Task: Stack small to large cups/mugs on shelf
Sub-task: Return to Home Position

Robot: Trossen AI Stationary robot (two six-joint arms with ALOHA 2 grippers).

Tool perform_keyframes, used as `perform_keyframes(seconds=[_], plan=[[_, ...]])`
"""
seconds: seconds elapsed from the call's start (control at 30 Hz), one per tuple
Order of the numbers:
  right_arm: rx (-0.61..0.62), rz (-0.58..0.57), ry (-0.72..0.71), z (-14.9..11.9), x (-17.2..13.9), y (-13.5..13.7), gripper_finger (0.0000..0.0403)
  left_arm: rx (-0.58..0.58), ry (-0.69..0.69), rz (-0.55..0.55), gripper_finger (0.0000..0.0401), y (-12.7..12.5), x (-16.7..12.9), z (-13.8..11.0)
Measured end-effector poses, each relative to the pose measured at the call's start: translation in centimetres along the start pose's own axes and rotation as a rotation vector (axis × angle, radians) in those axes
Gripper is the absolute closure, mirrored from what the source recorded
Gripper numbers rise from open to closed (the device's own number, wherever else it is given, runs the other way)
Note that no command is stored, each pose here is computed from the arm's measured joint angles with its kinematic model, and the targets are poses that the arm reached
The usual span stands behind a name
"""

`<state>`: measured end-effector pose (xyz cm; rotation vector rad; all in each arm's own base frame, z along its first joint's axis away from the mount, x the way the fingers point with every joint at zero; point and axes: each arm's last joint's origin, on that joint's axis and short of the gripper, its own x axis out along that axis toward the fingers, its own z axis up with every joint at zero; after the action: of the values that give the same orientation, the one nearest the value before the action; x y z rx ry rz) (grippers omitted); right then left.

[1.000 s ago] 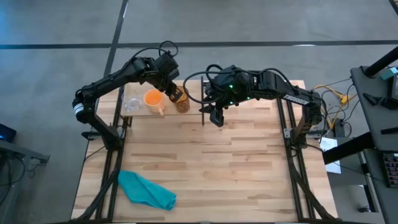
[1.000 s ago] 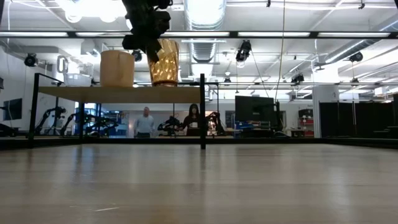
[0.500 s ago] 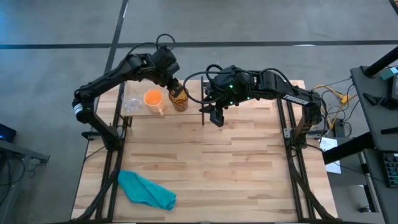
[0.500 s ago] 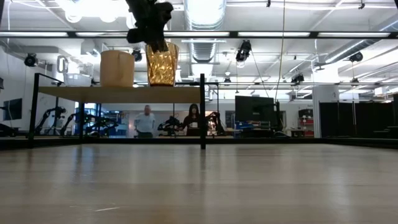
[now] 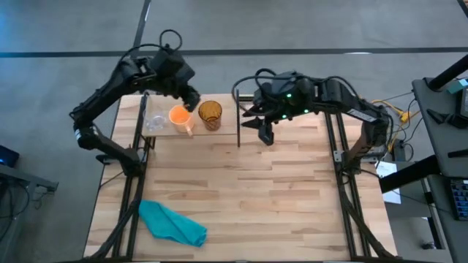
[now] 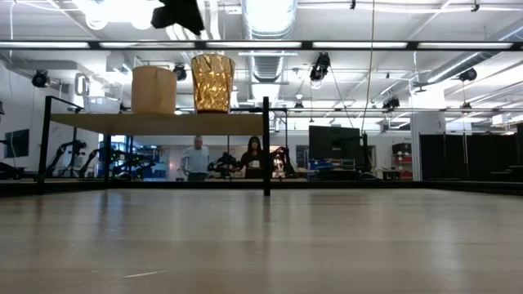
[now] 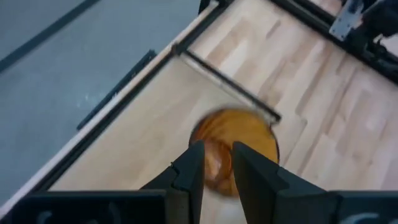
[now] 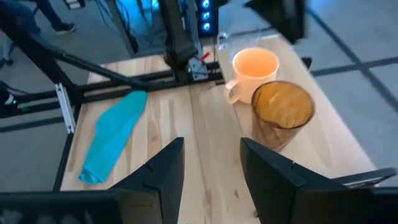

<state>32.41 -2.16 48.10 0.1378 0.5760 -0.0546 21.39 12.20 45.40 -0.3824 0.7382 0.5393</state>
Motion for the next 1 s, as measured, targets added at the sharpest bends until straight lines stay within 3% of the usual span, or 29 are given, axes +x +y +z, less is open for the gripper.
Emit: perform_keyframes(seconds=[0.4, 0.87, 1.0], plan=[[0.024, -0.126, -0.089, -0.2, -5.9, -0.1, 0.0252, -0.029, 0.136, 0.030, 0.0333, 0.5, -3.3, -3.1], [0.107, -0.148, -0.078, -1.9, -11.0, -0.1, 0.0252, -0.013, 0.286, 0.131, 0.0333, 0.9, -1.5, -4.0], [0.109, -0.211, -0.106, -2.4, -12.9, -0.3, 0.0253, -0.010, 0.301, 0.150, 0.0333, 1.0, -1.3, -4.0]])
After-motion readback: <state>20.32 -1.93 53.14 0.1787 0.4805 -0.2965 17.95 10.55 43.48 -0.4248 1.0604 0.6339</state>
